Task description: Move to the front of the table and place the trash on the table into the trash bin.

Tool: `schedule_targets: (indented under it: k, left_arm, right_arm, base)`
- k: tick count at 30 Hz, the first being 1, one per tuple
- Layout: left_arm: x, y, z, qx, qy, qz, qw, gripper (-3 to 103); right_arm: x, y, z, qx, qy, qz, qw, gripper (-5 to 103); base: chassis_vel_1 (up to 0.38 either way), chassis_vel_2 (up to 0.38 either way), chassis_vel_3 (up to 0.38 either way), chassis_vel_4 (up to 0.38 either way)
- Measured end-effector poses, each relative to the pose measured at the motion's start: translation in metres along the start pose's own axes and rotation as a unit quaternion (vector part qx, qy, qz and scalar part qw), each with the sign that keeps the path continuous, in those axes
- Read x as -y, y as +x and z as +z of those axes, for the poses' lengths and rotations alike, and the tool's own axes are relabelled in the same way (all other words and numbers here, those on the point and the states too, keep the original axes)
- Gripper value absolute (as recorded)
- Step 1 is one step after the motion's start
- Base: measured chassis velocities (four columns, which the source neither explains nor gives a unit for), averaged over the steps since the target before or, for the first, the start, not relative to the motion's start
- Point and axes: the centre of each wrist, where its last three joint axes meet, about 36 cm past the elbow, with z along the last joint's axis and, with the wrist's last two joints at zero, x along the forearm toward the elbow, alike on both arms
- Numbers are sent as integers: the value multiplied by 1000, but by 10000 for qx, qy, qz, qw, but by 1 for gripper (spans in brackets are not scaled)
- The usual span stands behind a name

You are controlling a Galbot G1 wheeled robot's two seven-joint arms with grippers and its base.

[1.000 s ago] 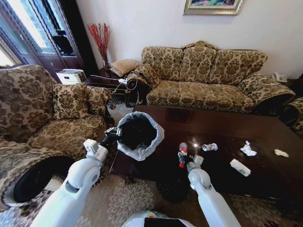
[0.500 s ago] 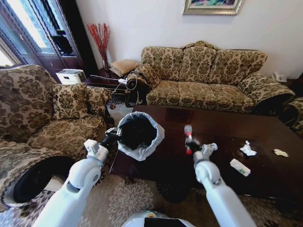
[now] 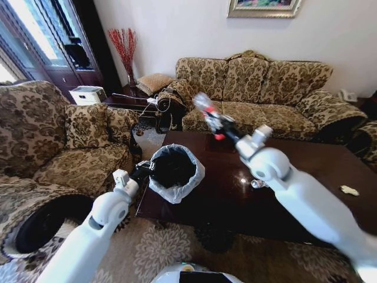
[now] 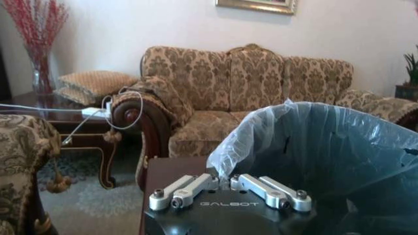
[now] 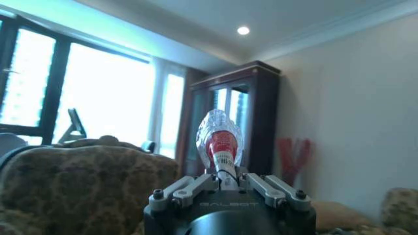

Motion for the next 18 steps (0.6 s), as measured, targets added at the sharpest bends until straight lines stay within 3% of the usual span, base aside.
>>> schedule_targets:
  k: [4,11,13,16,18]
  left_arm:
    - [-12,-10,-16,24,39,66,10000,3]
    - [-22,-10,-21,-60,108,95,9999,3]
    - [-22,-10,-21,-63,115,93,9999,3]
    - [-22,-10,-22,-69,120,99,9999,3]
    - [-22,-11,-22,-68,119,103,9999,3]
  right_arm:
    - [-25,-16,15,-80,-99,-597,9981,8]
    - [-43,-8,53,-359,67,-818,9960,4]
    - [-47,-6,62,-386,103,-803,9960,7]
    - [-52,-3,72,-423,75,-712,9965,22]
    - [-51,-2,72,-420,77,-695,9967,22]
  base:
    - [0,0,0,0]
    - [0,0,0,0]
    - [0,0,0,0]
    - [0,0,0,0]
    - [0,0,0,0]
